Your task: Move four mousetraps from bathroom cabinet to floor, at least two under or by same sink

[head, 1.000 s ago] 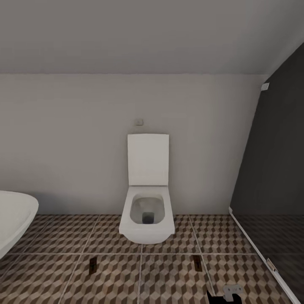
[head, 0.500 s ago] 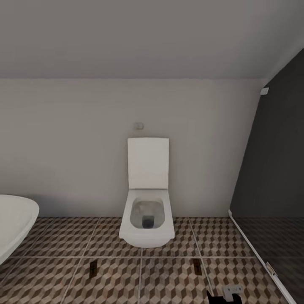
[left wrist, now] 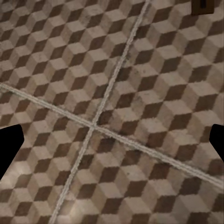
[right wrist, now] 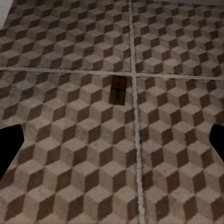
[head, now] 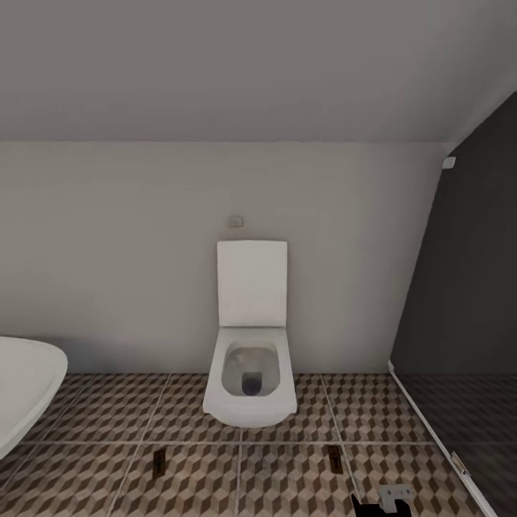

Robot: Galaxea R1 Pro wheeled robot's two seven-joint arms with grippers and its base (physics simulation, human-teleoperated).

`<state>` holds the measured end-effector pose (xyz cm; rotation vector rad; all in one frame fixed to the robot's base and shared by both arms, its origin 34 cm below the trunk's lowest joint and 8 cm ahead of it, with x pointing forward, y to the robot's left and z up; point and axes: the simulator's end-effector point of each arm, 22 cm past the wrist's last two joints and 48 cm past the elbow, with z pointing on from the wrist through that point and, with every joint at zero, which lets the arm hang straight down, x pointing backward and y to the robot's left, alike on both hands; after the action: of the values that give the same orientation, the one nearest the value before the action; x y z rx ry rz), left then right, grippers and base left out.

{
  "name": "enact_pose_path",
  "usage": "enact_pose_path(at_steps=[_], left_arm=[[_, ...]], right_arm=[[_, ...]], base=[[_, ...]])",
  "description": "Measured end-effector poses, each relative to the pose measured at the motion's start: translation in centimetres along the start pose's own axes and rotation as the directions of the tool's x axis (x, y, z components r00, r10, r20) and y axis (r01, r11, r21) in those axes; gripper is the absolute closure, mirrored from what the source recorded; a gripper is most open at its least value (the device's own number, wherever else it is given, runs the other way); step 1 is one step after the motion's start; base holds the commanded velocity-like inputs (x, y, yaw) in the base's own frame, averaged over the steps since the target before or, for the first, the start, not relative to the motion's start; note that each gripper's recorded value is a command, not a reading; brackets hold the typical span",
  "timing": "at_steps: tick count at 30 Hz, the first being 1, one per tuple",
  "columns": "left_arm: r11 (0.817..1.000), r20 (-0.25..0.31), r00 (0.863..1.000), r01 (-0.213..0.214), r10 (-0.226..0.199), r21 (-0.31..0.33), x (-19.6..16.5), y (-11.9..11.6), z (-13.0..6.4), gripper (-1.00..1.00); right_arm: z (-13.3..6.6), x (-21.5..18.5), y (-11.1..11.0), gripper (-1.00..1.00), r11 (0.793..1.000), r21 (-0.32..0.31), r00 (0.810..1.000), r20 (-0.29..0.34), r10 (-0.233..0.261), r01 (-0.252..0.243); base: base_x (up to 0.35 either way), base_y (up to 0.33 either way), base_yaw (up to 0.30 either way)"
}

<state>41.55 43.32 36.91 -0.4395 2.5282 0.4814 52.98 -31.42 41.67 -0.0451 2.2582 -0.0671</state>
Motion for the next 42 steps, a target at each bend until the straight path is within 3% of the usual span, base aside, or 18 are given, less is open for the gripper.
enact_pose_path(at_steps=[42], left_arm=[[1.000, -0.002, 1.000, -0.001, 0.001, -0.008, -5.5, 1.8, -6.2, -1.00]], right_arm=[[-4.4, -7.2, -0.6, -1.00, 1.000, 0.000, 1.000, -0.001, 0.000, 0.000]], base=[[0.000, 0.000, 0.000]])
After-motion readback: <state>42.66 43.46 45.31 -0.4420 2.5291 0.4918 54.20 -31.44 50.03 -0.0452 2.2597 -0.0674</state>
